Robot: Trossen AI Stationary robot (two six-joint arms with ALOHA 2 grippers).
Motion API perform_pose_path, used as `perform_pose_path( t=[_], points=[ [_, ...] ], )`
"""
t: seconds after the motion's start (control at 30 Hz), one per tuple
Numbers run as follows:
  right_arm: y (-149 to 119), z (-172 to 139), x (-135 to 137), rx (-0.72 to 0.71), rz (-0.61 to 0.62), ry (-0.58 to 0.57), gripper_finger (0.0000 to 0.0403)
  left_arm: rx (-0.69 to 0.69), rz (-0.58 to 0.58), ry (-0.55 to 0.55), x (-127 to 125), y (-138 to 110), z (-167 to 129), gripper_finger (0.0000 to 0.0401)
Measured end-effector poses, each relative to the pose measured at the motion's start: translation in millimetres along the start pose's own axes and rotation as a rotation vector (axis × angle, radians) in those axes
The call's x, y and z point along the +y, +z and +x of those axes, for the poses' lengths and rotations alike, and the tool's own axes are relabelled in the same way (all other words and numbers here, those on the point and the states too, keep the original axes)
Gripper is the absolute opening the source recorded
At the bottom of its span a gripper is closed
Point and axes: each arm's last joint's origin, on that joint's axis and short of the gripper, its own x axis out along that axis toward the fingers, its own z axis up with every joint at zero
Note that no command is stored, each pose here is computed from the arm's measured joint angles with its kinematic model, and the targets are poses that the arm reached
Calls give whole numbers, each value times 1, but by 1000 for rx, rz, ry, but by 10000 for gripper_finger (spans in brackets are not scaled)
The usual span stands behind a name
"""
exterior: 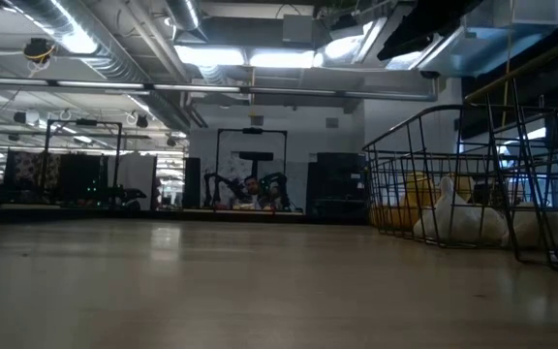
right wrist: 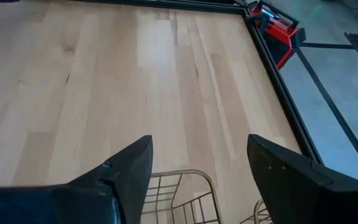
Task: Sort produce into baskets
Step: Put the white garlic into the middle wire basket
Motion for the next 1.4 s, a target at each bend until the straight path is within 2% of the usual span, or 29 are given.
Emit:
perform_pose_path(
  t=[0.13, 0.27, 0.43, 0.97, 1.07, 1.23, 1.4],
  points=[
    [0, 0, 0, 0, 0, 0, 257, -46, 5, -6, 0, 2, 0, 110],
    [0, 0, 0, 0, 0, 0, 257, -46, 61, 9, 1, -5, 6, 99],
    [0, 0, 0, 1, 0, 0, 257, -30, 112, -26, -4, -11, 11, 92],
    [0, 0, 0, 0, 0, 0, 257, -93, 86, -9, 3, -6, 12, 88],
    [0, 0, 0, 0, 0, 0, 257, -139, 79, -6, 4, -2, 8, 84],
    [1, 0, 0, -7, 0, -1, 257, -298, 26, 82, 19, 8, -11, 63],
    [2, 0, 0, -19, 1, -3, 257, -344, 18, 111, 28, 4, -34, 41]
  ],
)
